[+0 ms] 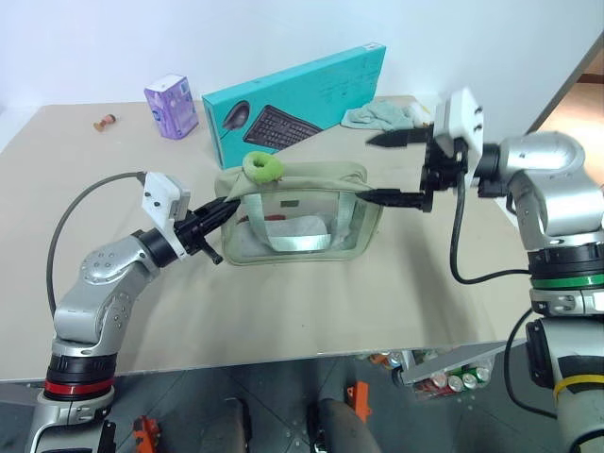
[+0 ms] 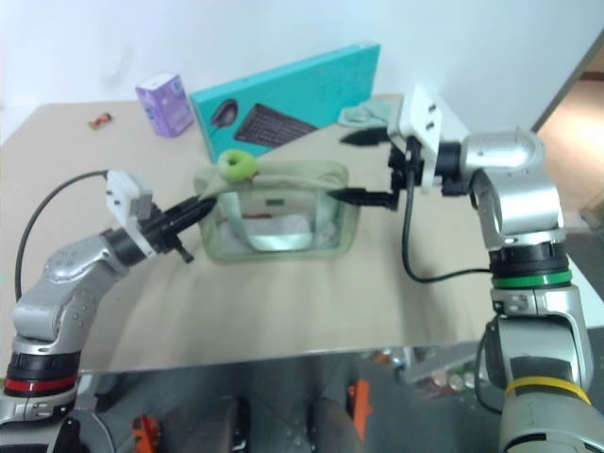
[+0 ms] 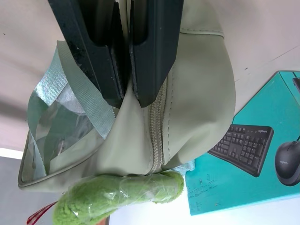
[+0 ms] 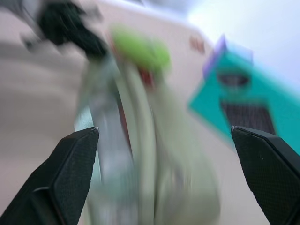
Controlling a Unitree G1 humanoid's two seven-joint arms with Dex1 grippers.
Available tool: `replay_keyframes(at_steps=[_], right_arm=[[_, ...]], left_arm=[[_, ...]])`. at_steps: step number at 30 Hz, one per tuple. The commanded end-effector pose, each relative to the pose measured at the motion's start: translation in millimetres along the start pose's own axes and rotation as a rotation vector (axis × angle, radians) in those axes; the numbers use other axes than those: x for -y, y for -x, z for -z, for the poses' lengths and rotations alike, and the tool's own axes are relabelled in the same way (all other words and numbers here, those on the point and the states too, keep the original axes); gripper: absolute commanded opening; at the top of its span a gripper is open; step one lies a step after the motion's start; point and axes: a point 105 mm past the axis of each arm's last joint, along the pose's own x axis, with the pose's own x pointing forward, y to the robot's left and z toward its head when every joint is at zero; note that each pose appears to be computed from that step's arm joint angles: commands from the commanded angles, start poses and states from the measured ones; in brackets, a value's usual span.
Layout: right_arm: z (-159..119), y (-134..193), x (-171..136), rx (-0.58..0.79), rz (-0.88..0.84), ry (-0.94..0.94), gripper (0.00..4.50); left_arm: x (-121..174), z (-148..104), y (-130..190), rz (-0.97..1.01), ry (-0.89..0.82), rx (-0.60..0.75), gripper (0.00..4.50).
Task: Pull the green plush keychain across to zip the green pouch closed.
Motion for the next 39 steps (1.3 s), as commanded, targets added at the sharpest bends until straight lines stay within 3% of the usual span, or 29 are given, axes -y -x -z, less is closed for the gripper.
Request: replay_keyframes(at_steps=[1, 8, 18, 32, 39], right_arm=[[-23, -36, -17, 0.091, -0.054, 0.043, 4.49], [-13, -72, -4, 0.105, -0.019, 0.038, 4.49], [3, -82, 6, 0.081, -0.035, 0.011, 4.49], [10, -90, 5, 0.094, -0.039, -0.054, 0.01], [-5, -86, 9, 0.163, -0.016, -0.053, 0.01]], left_arm=[[8, -11, -5, 0.029, -0.041, 0.023, 0.0], [11, -14, -10, 0.036, -0.046, 0.03, 0.0], [14, -12, -9, 0.031, -0.05, 0.026, 0.0], [14, -9, -10, 0.015, -0.052, 0.018, 0.0], [13, -4, -10, -0.001, -0.04, 0.002, 0.0]])
